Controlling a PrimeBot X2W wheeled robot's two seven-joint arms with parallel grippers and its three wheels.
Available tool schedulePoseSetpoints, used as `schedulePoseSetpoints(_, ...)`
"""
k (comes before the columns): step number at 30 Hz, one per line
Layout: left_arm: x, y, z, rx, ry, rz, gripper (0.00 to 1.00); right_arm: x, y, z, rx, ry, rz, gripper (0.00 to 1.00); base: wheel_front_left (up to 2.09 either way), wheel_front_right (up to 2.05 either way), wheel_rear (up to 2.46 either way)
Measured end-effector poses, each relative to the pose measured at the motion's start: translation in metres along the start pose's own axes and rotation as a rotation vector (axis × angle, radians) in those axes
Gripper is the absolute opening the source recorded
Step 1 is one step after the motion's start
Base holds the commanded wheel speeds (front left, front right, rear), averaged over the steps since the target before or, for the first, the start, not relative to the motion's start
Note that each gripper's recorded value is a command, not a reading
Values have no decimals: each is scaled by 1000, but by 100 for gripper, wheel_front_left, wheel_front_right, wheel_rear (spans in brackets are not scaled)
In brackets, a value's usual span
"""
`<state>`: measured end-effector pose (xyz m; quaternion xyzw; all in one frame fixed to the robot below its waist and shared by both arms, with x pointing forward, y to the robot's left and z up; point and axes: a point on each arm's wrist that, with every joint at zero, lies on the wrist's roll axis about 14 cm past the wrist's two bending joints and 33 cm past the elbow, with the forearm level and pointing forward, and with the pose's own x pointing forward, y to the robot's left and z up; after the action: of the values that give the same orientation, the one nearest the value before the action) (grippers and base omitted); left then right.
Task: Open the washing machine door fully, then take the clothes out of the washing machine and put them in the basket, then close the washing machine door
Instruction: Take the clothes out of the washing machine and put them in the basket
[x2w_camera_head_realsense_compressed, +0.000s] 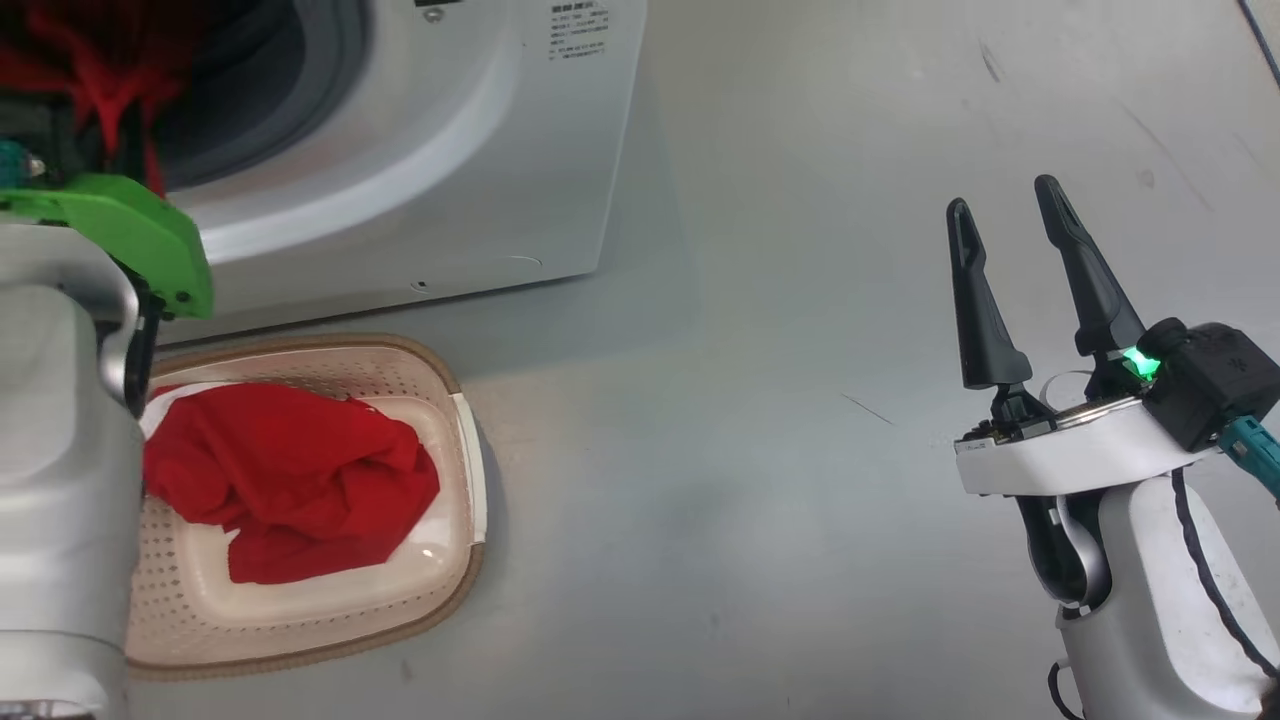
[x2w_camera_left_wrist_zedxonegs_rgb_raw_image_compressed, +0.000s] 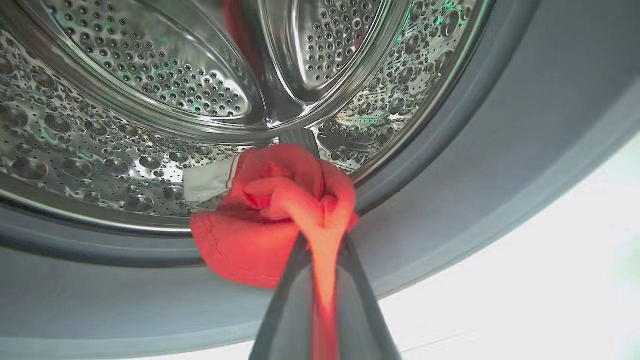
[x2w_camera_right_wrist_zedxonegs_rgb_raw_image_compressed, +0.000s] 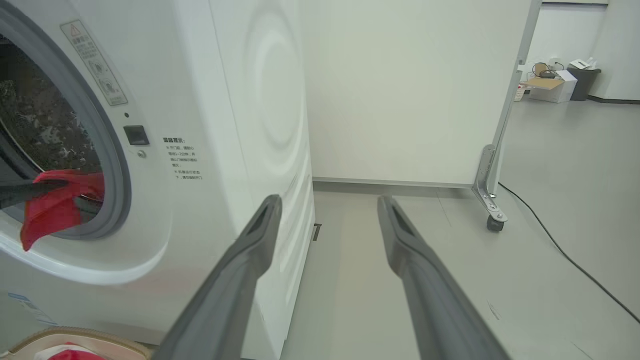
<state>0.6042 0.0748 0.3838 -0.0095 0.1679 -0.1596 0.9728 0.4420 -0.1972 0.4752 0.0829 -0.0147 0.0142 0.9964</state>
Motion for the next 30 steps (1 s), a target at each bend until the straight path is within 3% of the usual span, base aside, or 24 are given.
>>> schedulePoseSetpoints(16,-91,-1,23,45,-133,12,0,-18,40,15,54,-31,100,100,0,0,0)
schedulePoseSetpoints(30,-153,2,38,-2,-229,67,0,-36,70,35,74,-75,182,100,0,0,0)
